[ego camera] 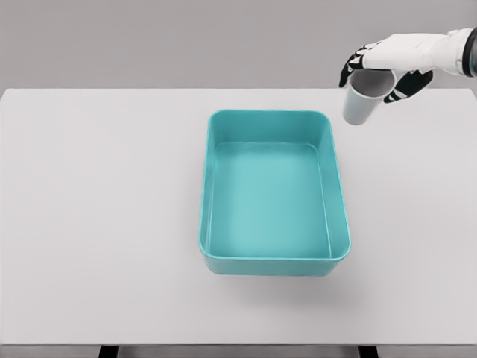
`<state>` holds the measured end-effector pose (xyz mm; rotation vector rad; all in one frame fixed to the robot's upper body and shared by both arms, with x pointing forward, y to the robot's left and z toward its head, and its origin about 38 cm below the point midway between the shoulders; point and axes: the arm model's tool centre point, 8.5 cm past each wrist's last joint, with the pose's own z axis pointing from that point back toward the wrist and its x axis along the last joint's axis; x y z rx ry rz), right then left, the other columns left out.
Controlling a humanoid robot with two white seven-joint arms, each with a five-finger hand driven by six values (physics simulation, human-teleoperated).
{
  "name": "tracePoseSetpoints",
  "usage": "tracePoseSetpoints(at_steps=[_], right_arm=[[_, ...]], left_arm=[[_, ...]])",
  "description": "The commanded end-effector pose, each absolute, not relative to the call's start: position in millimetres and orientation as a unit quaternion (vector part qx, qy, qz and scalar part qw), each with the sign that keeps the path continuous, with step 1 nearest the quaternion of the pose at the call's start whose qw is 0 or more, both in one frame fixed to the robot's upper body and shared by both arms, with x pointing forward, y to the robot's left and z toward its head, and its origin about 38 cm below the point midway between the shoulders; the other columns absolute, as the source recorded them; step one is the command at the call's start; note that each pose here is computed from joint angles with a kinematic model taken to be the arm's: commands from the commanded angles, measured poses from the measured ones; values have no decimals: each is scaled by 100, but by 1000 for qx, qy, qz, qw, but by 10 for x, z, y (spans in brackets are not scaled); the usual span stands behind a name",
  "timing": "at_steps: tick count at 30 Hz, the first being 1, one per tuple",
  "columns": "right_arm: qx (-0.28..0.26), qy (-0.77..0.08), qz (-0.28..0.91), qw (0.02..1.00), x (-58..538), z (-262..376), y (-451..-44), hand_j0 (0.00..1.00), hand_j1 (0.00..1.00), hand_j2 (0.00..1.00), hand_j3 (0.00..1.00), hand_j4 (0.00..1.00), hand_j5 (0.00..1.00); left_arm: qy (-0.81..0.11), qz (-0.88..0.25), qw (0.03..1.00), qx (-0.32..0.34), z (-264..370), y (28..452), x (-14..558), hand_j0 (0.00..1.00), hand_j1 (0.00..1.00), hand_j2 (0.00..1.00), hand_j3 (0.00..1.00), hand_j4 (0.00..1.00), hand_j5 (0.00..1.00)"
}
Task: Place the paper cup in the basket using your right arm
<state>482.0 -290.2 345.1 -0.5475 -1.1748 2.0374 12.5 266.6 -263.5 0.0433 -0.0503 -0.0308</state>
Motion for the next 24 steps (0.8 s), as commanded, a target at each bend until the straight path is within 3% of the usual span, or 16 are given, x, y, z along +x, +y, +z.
tracePoseSetpoints(at_steps=[1,24], right_arm=[[-209,-458,788,355,4816,3460,-2880,71,71,71,71,71,71],[-182,-478,797,321,4751,3475,-2504,71,71,71,71,71,71]], left_arm=[[-25,-15,999,22,-2635,2666,124,100,100,100,100,100,100],[-25,-15,999,22,-2635,2666,124,100,100,100,100,100,100]])
